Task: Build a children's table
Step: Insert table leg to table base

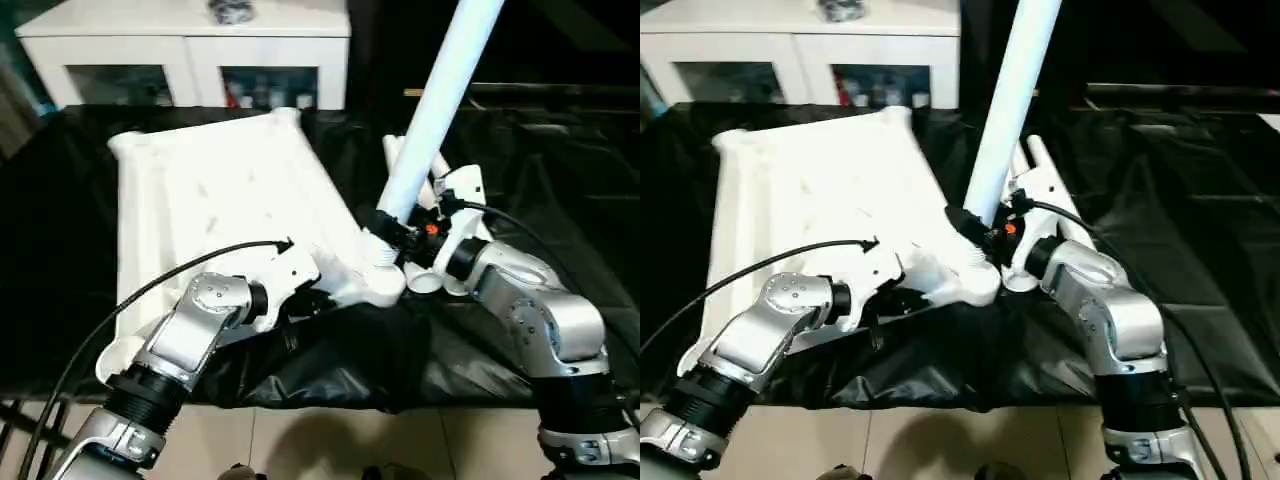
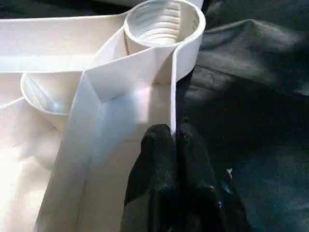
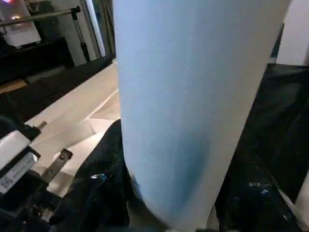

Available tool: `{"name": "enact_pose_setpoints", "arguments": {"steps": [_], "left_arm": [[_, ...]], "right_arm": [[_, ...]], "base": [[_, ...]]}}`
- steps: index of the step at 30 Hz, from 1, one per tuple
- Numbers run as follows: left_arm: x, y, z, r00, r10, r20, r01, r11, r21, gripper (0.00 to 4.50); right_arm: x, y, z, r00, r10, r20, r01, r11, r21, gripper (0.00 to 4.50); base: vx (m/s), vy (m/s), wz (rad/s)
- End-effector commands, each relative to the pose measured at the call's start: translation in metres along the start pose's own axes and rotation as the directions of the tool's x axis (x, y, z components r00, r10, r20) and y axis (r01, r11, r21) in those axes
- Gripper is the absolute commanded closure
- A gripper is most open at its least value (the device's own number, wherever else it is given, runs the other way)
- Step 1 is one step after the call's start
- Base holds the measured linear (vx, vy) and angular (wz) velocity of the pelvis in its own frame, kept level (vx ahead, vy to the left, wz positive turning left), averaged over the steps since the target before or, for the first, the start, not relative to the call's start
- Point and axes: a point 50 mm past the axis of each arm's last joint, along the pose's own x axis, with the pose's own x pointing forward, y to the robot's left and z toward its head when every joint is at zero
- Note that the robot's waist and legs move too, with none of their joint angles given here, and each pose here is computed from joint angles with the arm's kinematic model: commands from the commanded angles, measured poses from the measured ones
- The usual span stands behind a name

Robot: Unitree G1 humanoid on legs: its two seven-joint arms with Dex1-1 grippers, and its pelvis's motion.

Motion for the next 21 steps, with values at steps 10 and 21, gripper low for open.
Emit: {"name": "enact_pose_setpoints", "arguments": {"steps": [10, 21], "left_arm": [[-0.013, 0.012, 0.005, 0.996, 0.055, 0.072, -0.055, 0.998, -0.012, 3.76], [-0.013, 0.013, -0.005, 0.998, 0.023, 0.061, -0.019, 0.998, -0.058, 3.65]], "right_arm": [[-0.002, -0.004, -0.002, 1.000, -0.009, 0.010, 0.009, 1.000, -0.001, 2.60], [-0.001, -0.004, -0.002, 1.000, -0.010, 0.012, 0.010, 1.000, -0.007, 2.60]], "base": [[0.000, 0.000, 0.00], [0.000, 0.000, 0.00]]}}
